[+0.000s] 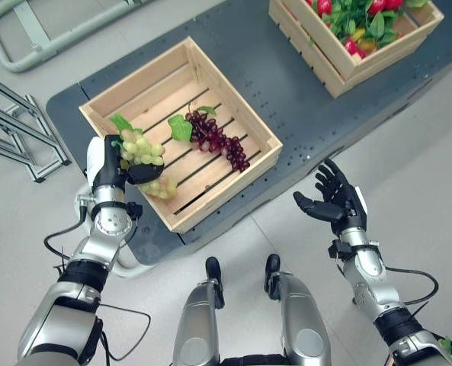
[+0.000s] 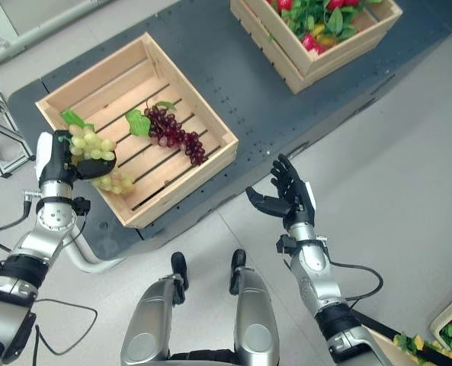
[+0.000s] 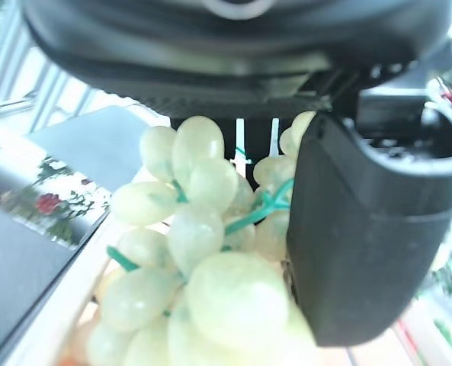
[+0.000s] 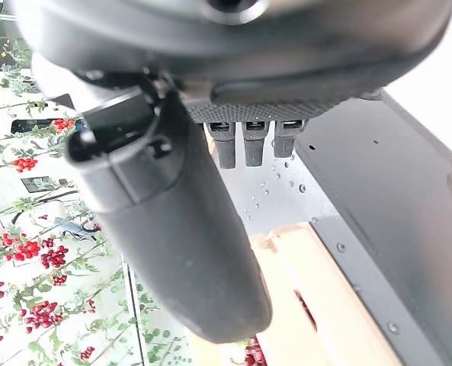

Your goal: Pick up the fruits from the basket on one side to the basket on the other side

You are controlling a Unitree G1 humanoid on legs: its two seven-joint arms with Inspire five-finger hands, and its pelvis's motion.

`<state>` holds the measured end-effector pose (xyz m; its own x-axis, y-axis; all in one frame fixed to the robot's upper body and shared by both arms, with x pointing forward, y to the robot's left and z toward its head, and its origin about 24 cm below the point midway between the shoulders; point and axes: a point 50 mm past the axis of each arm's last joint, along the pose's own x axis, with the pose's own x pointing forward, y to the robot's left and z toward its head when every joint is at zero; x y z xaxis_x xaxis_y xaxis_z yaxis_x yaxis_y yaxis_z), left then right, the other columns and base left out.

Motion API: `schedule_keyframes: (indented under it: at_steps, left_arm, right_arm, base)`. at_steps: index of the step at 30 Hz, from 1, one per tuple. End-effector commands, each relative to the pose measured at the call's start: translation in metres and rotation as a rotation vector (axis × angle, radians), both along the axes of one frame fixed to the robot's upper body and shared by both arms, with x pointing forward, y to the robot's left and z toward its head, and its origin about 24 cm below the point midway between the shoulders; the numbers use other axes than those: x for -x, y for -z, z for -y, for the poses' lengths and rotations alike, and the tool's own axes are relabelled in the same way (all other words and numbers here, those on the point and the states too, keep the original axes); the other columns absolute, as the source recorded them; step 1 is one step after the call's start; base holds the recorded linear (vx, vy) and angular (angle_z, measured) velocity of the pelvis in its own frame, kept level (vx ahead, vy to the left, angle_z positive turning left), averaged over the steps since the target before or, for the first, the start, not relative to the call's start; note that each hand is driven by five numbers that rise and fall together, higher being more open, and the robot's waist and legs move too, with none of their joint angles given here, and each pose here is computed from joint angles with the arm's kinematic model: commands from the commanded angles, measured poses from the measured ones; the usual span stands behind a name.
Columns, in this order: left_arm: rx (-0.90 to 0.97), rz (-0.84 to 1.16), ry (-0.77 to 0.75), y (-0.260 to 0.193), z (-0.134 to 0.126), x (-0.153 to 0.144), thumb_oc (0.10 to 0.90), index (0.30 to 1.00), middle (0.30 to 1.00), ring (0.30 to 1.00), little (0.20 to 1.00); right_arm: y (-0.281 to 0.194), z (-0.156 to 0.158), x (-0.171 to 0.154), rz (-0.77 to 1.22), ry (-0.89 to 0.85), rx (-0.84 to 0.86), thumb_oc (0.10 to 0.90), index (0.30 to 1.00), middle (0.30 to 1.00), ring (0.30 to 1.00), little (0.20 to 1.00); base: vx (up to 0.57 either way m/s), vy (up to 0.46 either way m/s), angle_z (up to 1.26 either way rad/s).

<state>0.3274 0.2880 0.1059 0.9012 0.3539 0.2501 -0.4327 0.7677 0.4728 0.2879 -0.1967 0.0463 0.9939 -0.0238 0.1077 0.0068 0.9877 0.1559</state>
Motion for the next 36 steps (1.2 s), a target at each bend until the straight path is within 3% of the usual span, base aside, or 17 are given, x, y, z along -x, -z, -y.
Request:
schedule_keyframes:
  at_steps: [1,12,21,36]
  left_arm:
    - [0.017,0.328,0.035,-0.056,0.003,0.001,0.400,0.300,0.300,0.300,0.300]
    - [0.043,0.388,0.137,-0.083,0.012,0.003,0.400,0.300,0.300,0.300,0.300]
    - [0.165,0.437,0.382,-0.117,0.048,-0.011,0.400,0.300,0.300,0.300,0.300]
    - [0.277,0.375,0.750,-0.154,0.124,-0.034,0.400,0.300,0.300,0.300,0.300]
  right_arm:
    - [-0.046,-0.005,0.000,0.256,-0.082,0.041,0.800,0.900,0.900,0.900,0.900]
    - [-0.053,-0.021,-0.002,0.244,-0.296,0.063,0.800,0.900,0.900,0.900,0.900]
    - [-0.063,-0.053,-0.022,0.103,-0.536,0.097,0.800,0.900,0.900,0.900,0.900]
    - [-0.119,-0.113,-0.056,0.160,-0.612,-0.009,0.800,0.900,0.900,0.900,0.900]
  base:
    - [0.11,-0.024,-0.01]
    - [0.11,-0.060,0.00]
    - [0.02,-0.080,0.05]
    - [-0.01,-0.052,-0.02]
